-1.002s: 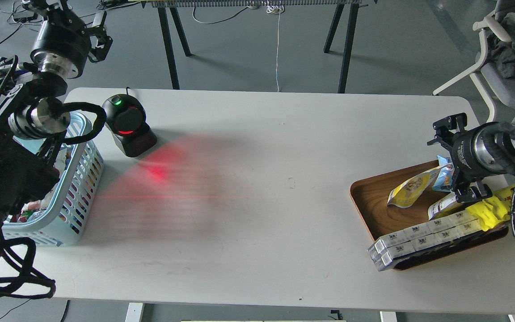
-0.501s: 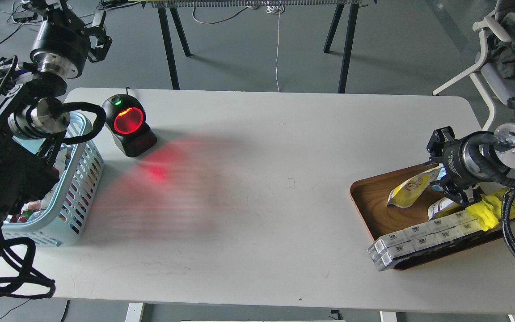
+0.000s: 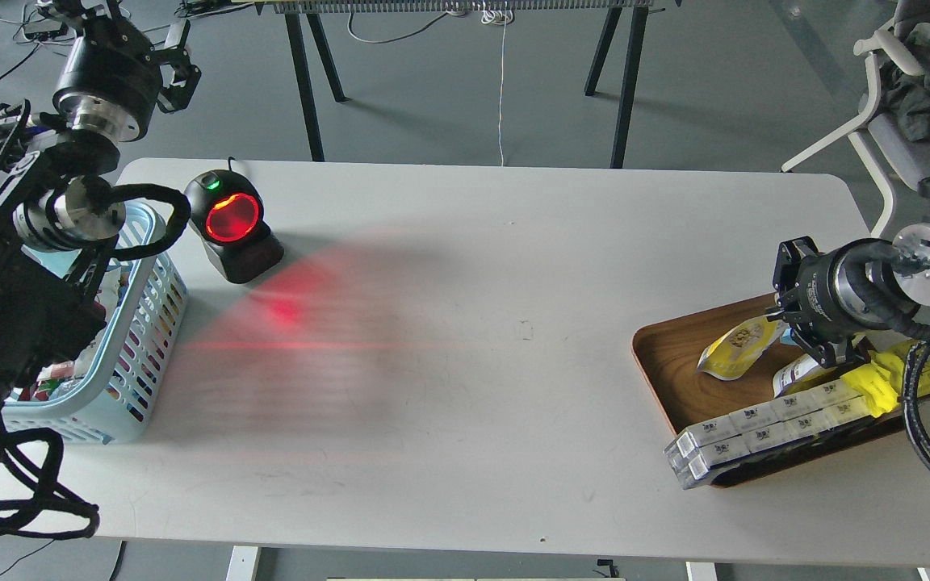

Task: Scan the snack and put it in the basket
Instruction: 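Close the right gripper and lift the yellow snack packet, then carry the packet toward the table center and set it down upright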

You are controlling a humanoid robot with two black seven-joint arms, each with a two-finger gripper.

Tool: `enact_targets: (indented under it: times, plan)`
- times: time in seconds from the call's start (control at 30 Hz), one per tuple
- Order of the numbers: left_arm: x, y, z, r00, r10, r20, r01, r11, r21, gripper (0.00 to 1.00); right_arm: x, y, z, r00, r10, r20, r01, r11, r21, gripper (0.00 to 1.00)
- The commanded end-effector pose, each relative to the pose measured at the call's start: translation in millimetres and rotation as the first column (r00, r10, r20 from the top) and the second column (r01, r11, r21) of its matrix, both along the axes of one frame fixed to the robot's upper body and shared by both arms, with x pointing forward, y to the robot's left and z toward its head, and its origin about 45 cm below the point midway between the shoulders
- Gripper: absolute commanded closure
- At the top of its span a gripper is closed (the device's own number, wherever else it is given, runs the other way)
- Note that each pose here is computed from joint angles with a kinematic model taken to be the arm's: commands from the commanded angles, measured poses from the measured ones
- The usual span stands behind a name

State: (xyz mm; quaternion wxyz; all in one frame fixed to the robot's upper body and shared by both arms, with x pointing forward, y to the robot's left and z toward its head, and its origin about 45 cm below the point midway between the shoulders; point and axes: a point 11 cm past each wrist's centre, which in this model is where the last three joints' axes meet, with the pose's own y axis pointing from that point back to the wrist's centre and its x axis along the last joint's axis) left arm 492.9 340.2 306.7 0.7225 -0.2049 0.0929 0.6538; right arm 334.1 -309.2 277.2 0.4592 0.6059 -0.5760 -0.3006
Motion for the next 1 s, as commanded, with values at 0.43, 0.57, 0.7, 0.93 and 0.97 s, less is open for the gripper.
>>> enact_targets:
  times: [0.43,0.57,0.7,0.93,0.97]
  plan:
    - [-0.8,0.3,-3.3,1.0,0.0,-0.009,0.0,1.0,0.003,0.0,45.3,29.1,116.6,0.959,-0.07,0.276,0.012,0.978,0.208,1.0]
    - [-1.0,1.2,-2.8,1.0,0.003,-0.006,-0.003,1.0,0.004,0.0,63.6,60.2,128.6,0.952,-0.044,0.302,-0.03,0.971,0.236,1.0]
    - [-1.7,6.2,-1.8,1.0,0.01,-0.007,-0.01,1.0,0.011,0.0,78.2,88.2,124.5,0.953,-0.007,0.303,-0.064,0.973,0.224,1.0]
    - [-4.1,23.6,3.7,0.999,0.037,-0.002,-0.037,0.999,0.037,0.0,92.0,151.6,96.4,0.966,0.032,0.258,-0.119,0.936,0.331,1.0]
    - [-4.1,24.0,3.2,0.999,0.038,-0.005,-0.037,0.999,0.037,0.0,92.8,158.2,92.2,0.968,0.035,0.25,-0.122,0.932,0.342,1.0]
